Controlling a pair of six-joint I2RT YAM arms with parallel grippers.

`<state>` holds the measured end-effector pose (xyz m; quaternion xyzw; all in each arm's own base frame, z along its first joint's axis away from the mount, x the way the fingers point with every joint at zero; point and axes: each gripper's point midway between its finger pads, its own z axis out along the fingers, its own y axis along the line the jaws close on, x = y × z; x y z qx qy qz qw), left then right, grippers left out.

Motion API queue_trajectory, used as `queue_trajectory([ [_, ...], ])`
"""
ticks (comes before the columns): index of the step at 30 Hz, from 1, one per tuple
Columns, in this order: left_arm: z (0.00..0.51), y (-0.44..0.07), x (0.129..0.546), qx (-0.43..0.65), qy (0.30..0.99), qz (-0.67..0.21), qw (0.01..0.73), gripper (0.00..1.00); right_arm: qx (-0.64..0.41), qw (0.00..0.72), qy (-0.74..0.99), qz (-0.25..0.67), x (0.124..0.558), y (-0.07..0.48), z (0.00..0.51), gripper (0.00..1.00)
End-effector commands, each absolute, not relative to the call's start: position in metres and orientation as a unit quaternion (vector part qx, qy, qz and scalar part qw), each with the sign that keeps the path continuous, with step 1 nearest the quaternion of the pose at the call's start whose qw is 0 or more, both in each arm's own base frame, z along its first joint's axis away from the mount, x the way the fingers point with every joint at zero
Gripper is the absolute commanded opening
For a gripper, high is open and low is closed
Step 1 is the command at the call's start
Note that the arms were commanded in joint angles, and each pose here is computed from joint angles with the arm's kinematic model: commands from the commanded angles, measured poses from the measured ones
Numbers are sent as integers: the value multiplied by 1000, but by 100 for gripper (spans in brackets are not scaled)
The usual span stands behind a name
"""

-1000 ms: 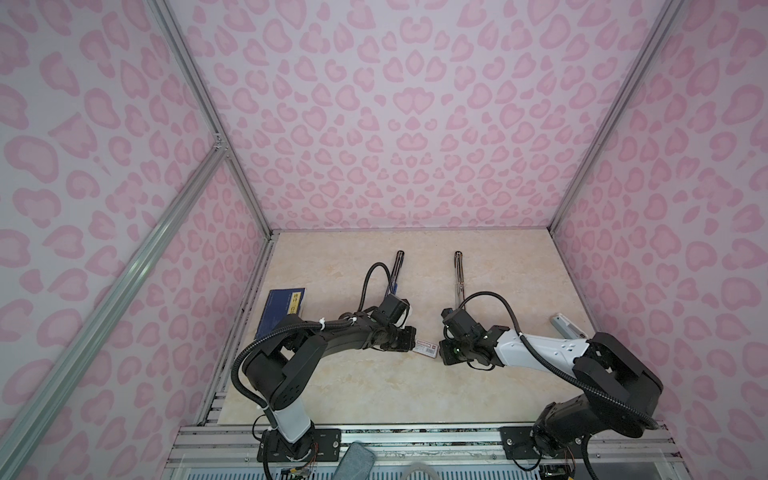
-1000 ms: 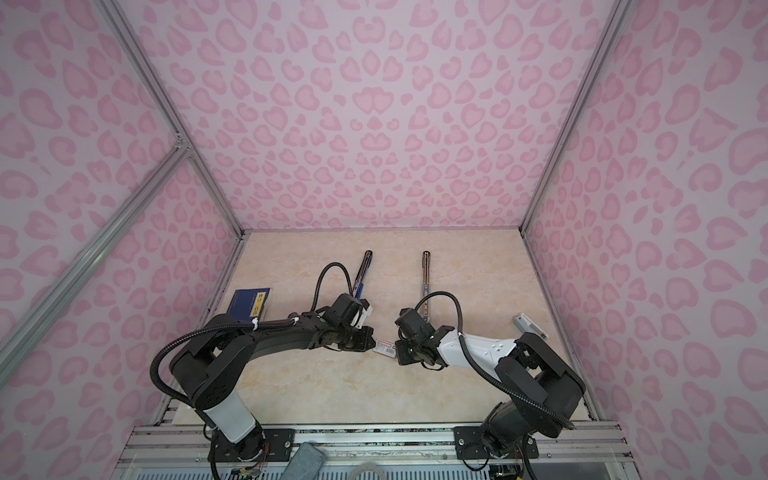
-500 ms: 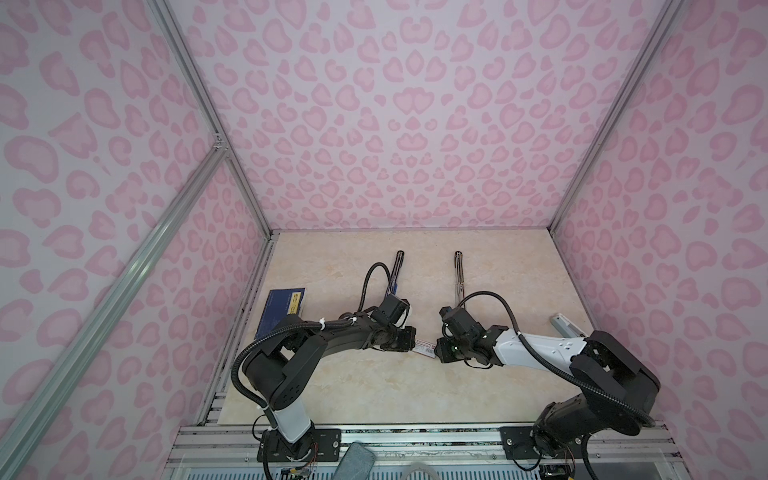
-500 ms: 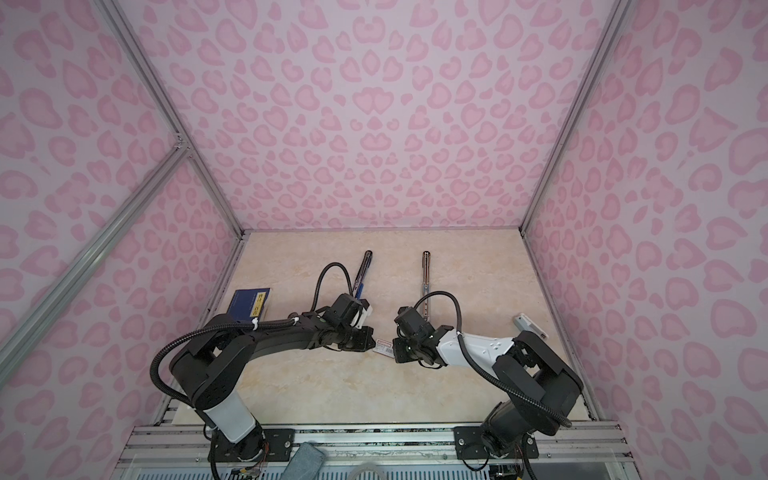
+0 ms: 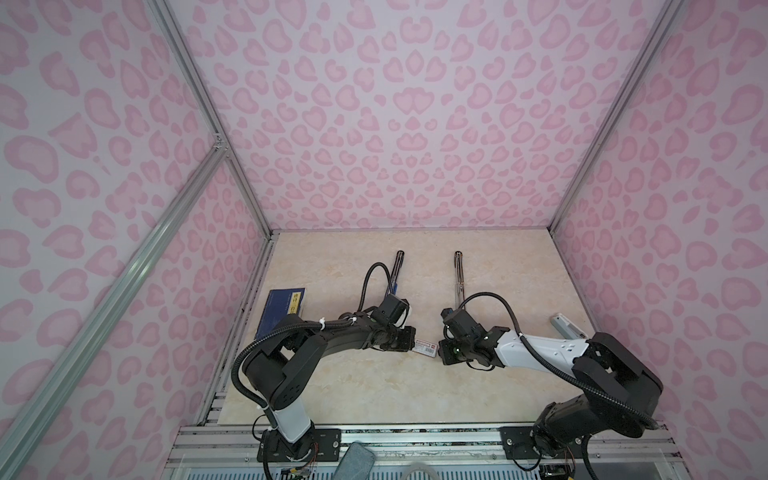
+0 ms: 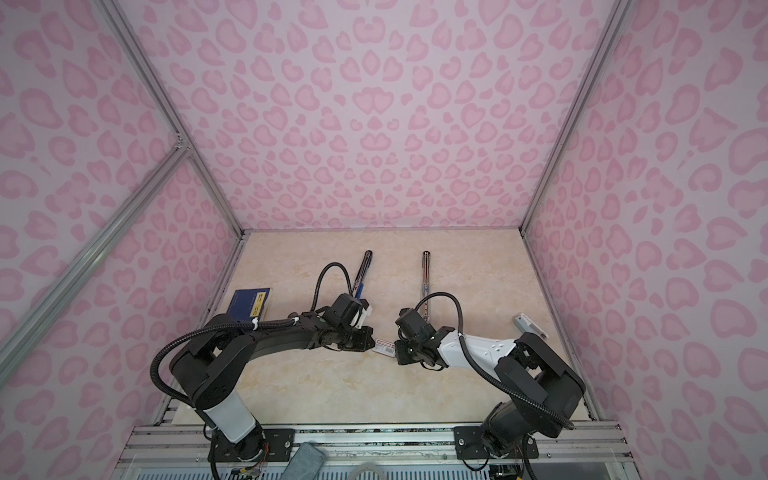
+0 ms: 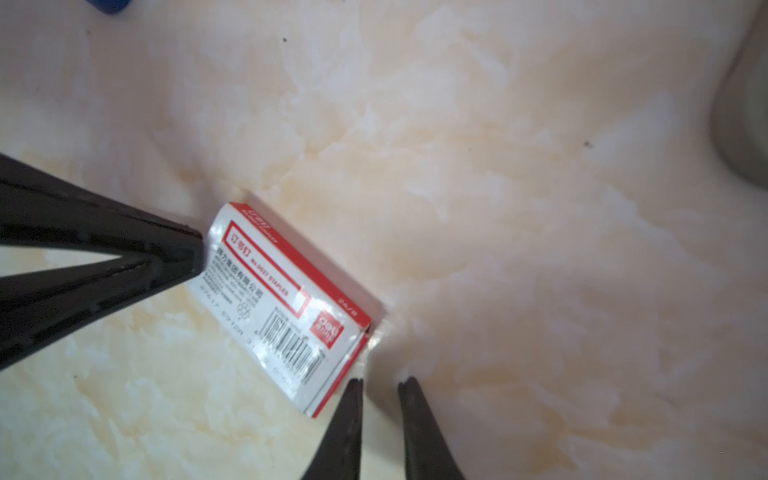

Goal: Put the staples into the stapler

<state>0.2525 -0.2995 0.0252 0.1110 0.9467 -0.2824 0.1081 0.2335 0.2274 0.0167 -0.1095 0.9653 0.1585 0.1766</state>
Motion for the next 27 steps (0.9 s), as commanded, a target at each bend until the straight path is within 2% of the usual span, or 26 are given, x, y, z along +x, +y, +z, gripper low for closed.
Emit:
queue_trajectory([
  [1,24,-299,254,112,948,-278,110,3,-111,161,973,124,227,213,8,21],
  [8,26,-300,254,112,947,-280,110,3,-102,183,960,185,236,235,31,32],
  [13,25,-300,253,112,947,-281,109,3,-100,183,958,198,241,244,32,32],
  [27,25,-299,254,110,948,-277,112,3,-112,161,971,138,231,221,8,21],
])
